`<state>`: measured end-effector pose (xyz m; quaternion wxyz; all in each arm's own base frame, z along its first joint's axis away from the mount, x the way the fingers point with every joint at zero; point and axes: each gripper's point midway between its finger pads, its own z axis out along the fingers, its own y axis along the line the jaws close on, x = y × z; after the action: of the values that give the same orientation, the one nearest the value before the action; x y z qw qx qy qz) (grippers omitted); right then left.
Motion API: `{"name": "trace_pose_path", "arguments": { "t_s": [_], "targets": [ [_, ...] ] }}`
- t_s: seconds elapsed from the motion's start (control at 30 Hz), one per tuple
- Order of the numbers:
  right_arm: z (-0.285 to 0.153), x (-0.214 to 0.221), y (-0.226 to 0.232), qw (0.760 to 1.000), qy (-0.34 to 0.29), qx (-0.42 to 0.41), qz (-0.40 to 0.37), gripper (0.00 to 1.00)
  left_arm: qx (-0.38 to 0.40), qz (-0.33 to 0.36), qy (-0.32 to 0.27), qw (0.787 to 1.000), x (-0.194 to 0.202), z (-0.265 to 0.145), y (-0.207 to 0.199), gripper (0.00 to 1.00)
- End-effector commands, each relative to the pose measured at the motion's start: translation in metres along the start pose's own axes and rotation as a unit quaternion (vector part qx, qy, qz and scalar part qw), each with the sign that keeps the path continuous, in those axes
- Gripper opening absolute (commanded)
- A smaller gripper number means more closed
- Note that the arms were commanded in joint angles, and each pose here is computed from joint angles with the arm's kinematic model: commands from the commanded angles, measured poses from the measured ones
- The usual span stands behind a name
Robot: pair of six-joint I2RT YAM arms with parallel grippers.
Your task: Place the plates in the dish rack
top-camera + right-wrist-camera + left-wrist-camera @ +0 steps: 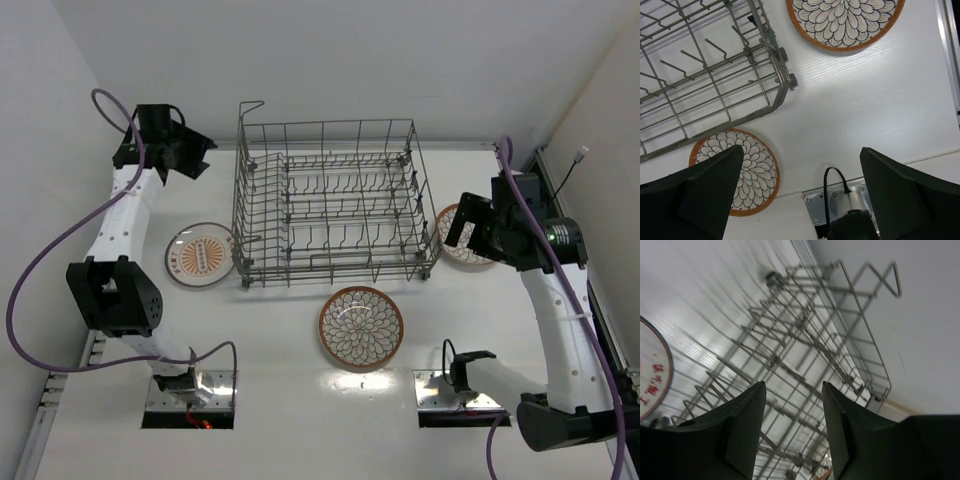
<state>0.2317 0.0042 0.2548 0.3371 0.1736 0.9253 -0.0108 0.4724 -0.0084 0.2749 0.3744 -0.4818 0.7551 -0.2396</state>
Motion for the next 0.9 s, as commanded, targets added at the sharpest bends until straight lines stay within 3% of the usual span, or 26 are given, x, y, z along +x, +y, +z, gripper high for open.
{"name": "trace_pose_path", "arguments": {
  "t_s": [0.0, 0.2, 0.4, 0.57, 0.7, 0.8, 0.87],
  "targets": [
    [-0.007, -0.011, -0.009, 0.999, -0.028, 0.022, 0.016, 1.0, 0.055, 0.019, 0.03, 0.998, 0.033, -0.036, -0.038, 0.46],
    [-0.004, -0.015, -0.011, 0.999, -0.028, 0.033, 0.014, 1.0, 0.074, 0.076, 0.06, 0.993, 0.083, -0.069, -0.042, 0.46],
    [0.01, -0.033, -0.021, 0.997, -0.015, 0.075, 0.027, 1.0, 0.062, 0.117, 0.033, 0.991, 0.093, -0.101, -0.027, 0.46],
    [0.044, -0.04, -0.046, 0.991, 0.026, 0.077, 0.108, 1.0, 0.054, 0.131, 0.046, 0.989, 0.11, -0.117, -0.008, 0.46],
    [0.073, -0.027, -0.071, 0.978, 0.073, 0.058, 0.187, 1.0, 0.057, 0.153, 0.019, 0.986, 0.114, -0.139, -0.008, 0.46],
    [0.083, -0.018, -0.096, 0.965, 0.092, 0.075, 0.236, 1.0, 0.081, 0.178, 0.007, 0.981, 0.126, -0.161, -0.012, 0.58],
    [0.094, -0.008, -0.109, 0.954, 0.107, 0.072, 0.27, 1.0, 0.099, 0.216, 0.02, 0.971, 0.147, -0.171, -0.009, 0.61]
  ]
}}
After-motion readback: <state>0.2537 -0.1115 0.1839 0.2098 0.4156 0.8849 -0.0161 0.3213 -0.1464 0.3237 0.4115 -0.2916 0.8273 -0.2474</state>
